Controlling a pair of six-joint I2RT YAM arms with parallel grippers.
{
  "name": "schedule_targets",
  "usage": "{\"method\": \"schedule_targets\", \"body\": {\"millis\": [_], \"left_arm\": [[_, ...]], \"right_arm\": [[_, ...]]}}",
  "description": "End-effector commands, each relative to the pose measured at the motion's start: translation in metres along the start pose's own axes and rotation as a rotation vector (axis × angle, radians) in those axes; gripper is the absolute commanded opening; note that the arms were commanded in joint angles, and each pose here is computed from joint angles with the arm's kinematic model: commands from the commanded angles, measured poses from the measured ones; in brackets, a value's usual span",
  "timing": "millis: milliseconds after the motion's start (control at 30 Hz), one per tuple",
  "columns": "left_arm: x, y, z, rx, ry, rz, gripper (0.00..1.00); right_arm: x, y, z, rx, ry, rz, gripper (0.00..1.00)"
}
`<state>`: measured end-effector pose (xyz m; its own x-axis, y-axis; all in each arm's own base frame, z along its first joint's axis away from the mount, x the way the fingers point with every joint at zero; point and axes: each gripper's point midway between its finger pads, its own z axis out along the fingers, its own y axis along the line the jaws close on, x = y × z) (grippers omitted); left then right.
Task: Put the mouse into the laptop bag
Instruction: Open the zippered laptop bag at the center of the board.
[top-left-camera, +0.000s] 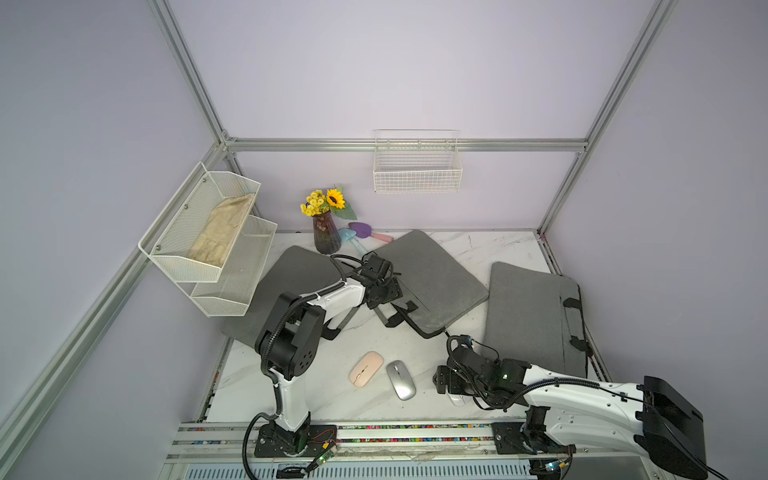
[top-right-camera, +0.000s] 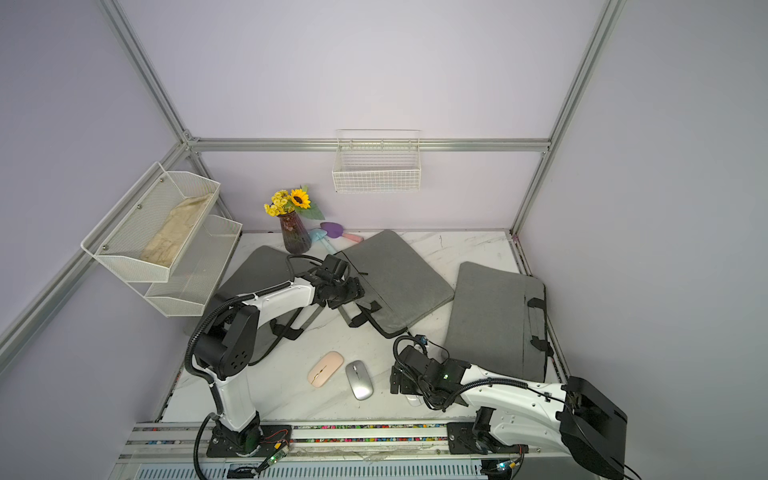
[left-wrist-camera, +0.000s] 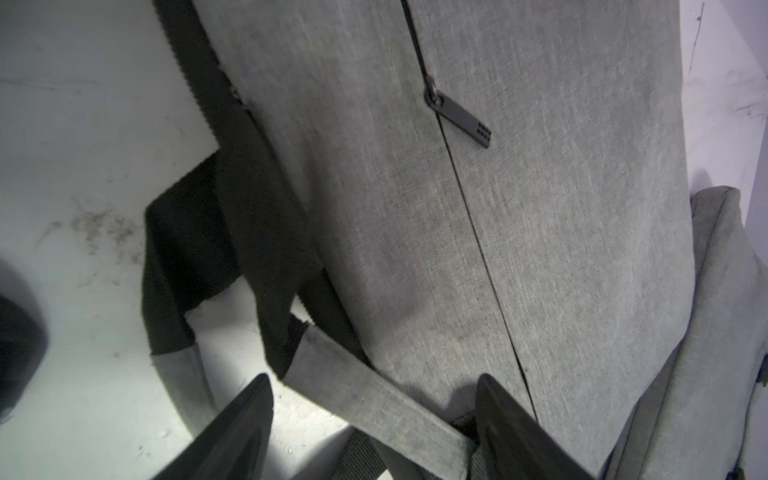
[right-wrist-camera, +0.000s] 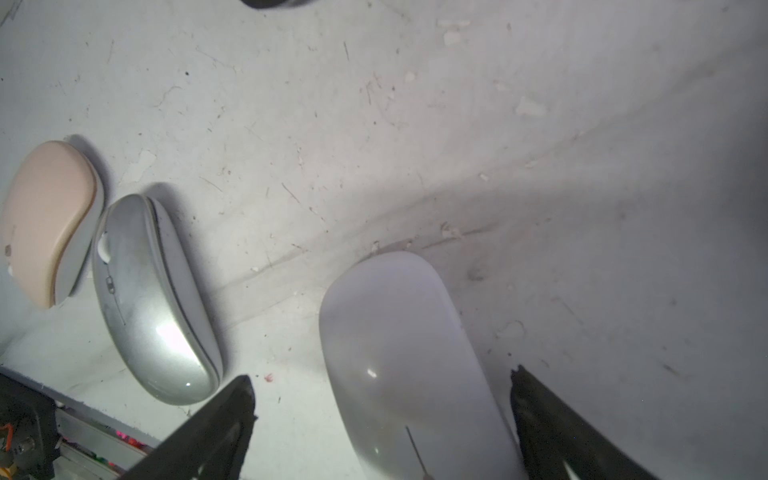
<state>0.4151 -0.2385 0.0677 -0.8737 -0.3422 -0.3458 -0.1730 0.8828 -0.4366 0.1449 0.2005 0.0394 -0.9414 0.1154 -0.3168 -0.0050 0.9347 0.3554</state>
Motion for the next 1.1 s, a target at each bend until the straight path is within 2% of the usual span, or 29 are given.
{"method": "schedule_targets", "body": {"millis": [0, 100, 267, 367, 467, 567, 667, 967, 1067], "left_arm": [[-0.021, -0.027, -0.010, 0.040, -0.051, 0.017, 0.70], [-0.023, -0.025, -0.001, 0.015, -0.055, 0.013, 0.60], [-0.026, -0.021, 0.012, -0.031, -0.048, 0.010, 0.34], [-0.030, -0.022, 0.011, -0.042, -0.052, 0.013, 0.19], [-0.035, -0.031, 0.000, -0.022, -0.064, 0.018, 0.11], [-0.039, -0.042, -0.018, 0.004, -0.086, 0.028, 0.06], [-0.043, -0.053, -0.037, 0.038, -0.110, 0.034, 0.00], [-0.053, -0.084, -0.093, 0.155, -0.158, 0.054, 0.00], [-0.053, -0.093, -0.107, 0.181, -0.176, 0.072, 0.00]], "right_arm": [[0.016, -0.012, 0.003, 0.035, 0.050, 0.008, 0.97], [0.021, -0.010, 0.007, 0.060, 0.057, -0.009, 0.96], [0.030, -0.006, 0.010, 0.089, 0.061, -0.032, 0.91], [0.035, -0.006, 0.011, 0.101, 0.067, -0.050, 0.90], [0.038, -0.007, 0.013, 0.130, 0.071, -0.066, 0.89], [0.041, -0.007, 0.015, 0.158, 0.070, -0.081, 0.87], [0.043, -0.007, 0.018, 0.178, 0.067, -0.085, 0.81], [0.040, 0.004, 0.021, 0.122, 0.037, -0.067, 0.64], [0.037, 0.013, 0.027, 0.089, 0.022, -0.050, 0.63]]}}
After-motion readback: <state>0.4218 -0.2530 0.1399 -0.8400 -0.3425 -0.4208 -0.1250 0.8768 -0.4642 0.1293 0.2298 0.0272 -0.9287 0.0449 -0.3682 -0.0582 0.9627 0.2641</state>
